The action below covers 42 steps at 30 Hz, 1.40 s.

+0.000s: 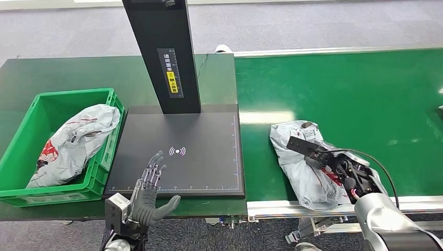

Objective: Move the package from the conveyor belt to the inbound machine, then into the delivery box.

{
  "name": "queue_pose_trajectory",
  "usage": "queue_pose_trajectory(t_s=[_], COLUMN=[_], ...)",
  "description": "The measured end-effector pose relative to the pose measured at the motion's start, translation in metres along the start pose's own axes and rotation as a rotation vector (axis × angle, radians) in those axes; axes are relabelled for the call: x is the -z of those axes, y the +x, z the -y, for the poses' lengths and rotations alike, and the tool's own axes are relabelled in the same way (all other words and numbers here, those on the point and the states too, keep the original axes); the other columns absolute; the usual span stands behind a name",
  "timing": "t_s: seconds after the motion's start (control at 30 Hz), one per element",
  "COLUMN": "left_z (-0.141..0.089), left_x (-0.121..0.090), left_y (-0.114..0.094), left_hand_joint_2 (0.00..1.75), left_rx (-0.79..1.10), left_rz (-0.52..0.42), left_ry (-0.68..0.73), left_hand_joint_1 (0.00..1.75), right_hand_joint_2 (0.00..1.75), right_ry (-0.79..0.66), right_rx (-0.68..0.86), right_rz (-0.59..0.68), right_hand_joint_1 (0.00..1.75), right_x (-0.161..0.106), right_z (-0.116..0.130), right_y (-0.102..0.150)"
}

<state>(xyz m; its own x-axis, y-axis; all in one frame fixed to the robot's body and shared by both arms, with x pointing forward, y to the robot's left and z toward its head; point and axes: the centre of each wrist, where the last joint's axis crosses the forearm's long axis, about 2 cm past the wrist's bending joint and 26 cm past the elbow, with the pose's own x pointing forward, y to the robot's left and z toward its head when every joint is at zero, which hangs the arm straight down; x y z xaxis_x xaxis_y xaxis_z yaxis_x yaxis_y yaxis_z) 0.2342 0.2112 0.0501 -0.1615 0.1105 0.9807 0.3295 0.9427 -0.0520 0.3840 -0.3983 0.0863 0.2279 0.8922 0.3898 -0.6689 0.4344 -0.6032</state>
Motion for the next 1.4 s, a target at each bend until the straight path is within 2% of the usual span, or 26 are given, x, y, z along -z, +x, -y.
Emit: queue_pose_trajectory(t_s=[0.17,0.33,0.6,0.77,0.97,1.27,1.33,1.4], left_z=[-0.002,0.0,0.001,0.001,0.0,0.0,0.0,0.0], left_x=[-0.006,-0.016,-0.021,-0.021,-0.018,-0.017,-0.017,-0.016], left_y=[0.012,0.033,0.05,0.051,0.053,0.053,0.053,0.052], left_hand_joint_2=[1.75,1.75,1.75,1.75,1.75,1.75,1.75,1.75], left_rx=[0.035,0.073,0.031,0.026,0.021,0.019,0.019,0.018], left_rz=[0.153,0.305,0.384,0.39,0.4,0.401,0.4,0.399], left_ry=[0.093,0.16,0.245,0.25,0.238,0.232,0.228,0.224], left_hand_joint_1=[0.0,0.0,0.0,0.0,0.0,0.0,0.0,0.0], right_hand_joint_2=[1.75,1.75,1.75,1.75,1.75,1.75,1.75,1.75], right_ry=[-0.135,-0.371,-0.691,-0.728,-0.701,-0.668,-0.623,-0.562], right_rx=[0.054,0.184,0.263,0.255,0.12,0.047,-0.019,-0.093], right_rz=[0.059,0.234,0.516,0.595,0.732,0.781,0.792,0.815], right_hand_joint_1=[1.75,1.75,1.75,1.75,1.75,1.75,1.75,1.75], right_x=[0.002,0.004,0.001,-0.001,-0.002,-0.003,-0.002,-0.001], right_z=[0.003,0.013,0.029,0.032,0.031,0.029,0.026,0.02], right_y=[0.009,0.029,0.061,0.074,0.109,0.13,0.141,0.164])
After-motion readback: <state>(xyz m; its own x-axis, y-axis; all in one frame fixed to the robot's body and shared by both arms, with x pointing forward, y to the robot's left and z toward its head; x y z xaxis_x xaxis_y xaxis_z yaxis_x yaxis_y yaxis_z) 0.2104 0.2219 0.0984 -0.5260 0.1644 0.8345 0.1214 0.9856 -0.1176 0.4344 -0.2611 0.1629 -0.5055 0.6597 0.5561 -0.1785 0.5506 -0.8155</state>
